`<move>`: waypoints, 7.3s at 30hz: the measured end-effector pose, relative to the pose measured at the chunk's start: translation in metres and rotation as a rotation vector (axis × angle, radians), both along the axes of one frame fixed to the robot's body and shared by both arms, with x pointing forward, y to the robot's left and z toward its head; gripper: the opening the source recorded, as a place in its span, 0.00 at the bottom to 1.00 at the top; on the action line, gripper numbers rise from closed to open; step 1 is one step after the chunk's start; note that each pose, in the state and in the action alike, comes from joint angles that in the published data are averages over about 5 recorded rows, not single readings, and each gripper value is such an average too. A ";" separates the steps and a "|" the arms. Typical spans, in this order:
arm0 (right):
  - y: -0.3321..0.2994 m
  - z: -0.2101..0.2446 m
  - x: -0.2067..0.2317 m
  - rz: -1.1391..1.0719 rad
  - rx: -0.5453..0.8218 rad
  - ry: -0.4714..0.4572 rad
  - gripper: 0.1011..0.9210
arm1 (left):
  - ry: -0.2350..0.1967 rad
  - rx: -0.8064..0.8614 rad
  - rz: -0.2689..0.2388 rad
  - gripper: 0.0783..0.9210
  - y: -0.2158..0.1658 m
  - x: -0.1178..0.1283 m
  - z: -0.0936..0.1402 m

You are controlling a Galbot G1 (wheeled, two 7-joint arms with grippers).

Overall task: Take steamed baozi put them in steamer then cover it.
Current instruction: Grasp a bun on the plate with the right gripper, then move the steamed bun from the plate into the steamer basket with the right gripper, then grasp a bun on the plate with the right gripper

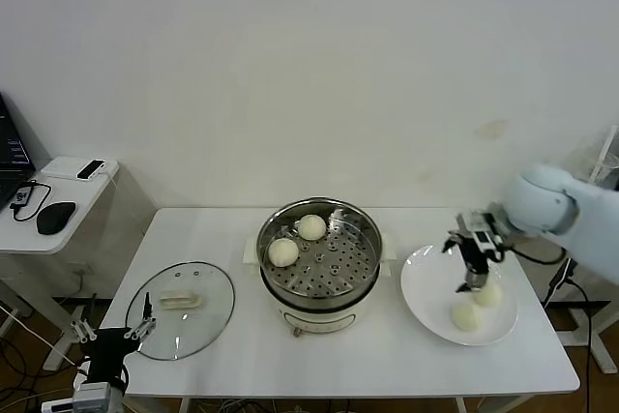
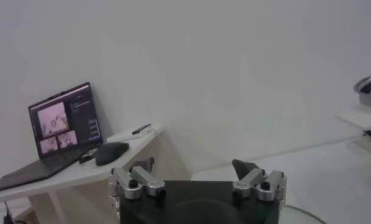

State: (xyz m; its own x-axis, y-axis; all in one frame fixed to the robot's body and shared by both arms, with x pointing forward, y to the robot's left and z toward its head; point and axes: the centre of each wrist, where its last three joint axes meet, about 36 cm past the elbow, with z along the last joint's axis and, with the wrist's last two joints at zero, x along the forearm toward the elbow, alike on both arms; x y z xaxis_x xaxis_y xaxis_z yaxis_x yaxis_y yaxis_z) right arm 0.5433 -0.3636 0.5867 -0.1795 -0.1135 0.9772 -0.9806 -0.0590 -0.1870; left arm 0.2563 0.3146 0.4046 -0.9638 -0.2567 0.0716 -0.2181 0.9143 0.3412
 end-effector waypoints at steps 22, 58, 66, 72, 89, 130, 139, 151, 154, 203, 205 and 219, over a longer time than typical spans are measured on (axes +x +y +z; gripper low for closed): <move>-0.038 -0.092 0.001 -0.064 -0.073 0.071 0.88 | 0.020 0.008 0.031 0.88 0.006 -0.007 -0.004; -0.028 -0.132 0.018 -0.101 -0.080 0.087 0.62 | 0.013 0.013 0.047 0.88 0.010 -0.009 -0.001; -0.032 -0.109 0.022 -0.105 -0.073 0.070 0.61 | 0.007 0.008 0.046 0.88 0.008 -0.007 -0.001; -0.028 -0.075 0.031 -0.099 -0.055 0.031 0.62 | 0.004 0.007 0.039 0.88 0.007 -0.005 0.000; 0.049 0.062 0.086 0.011 0.040 -0.165 0.62 | 0.008 0.005 0.037 0.88 0.007 -0.003 -0.004; 0.298 -0.002 0.050 0.873 -0.010 -0.139 0.62 | 0.005 0.010 0.089 0.88 0.019 -0.009 -0.002; 0.302 -0.002 0.040 0.945 -0.019 -0.121 0.62 | 0.005 0.010 0.092 0.88 0.020 -0.009 -0.002; 0.295 0.000 0.037 0.951 -0.015 -0.121 0.83 | 0.004 0.008 0.092 0.88 0.020 -0.009 -0.003; 0.290 0.005 0.041 0.935 -0.012 -0.131 0.87 | 0.005 0.008 0.092 0.88 0.020 -0.008 -0.004; -0.073 -0.025 0.027 -0.052 -0.108 -0.085 0.88 | 0.054 -0.056 -0.016 0.88 0.020 0.016 -0.008; -0.079 -0.034 0.028 -0.071 -0.115 -0.077 0.88 | 0.054 -0.056 -0.013 0.88 0.020 0.016 -0.008; -0.097 -0.089 0.040 -0.136 -0.136 -0.023 0.88 | 0.052 -0.059 0.000 0.88 0.022 0.014 -0.004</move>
State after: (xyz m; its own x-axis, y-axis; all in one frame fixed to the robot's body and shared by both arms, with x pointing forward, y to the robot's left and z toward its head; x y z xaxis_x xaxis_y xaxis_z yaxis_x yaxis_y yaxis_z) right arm 0.5828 -0.4610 0.4975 -0.2070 0.0464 0.9772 -0.9767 0.0472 -0.2091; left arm 0.2698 0.3364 0.4005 -0.9584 -0.2507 0.1366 -0.2017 0.9332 0.2974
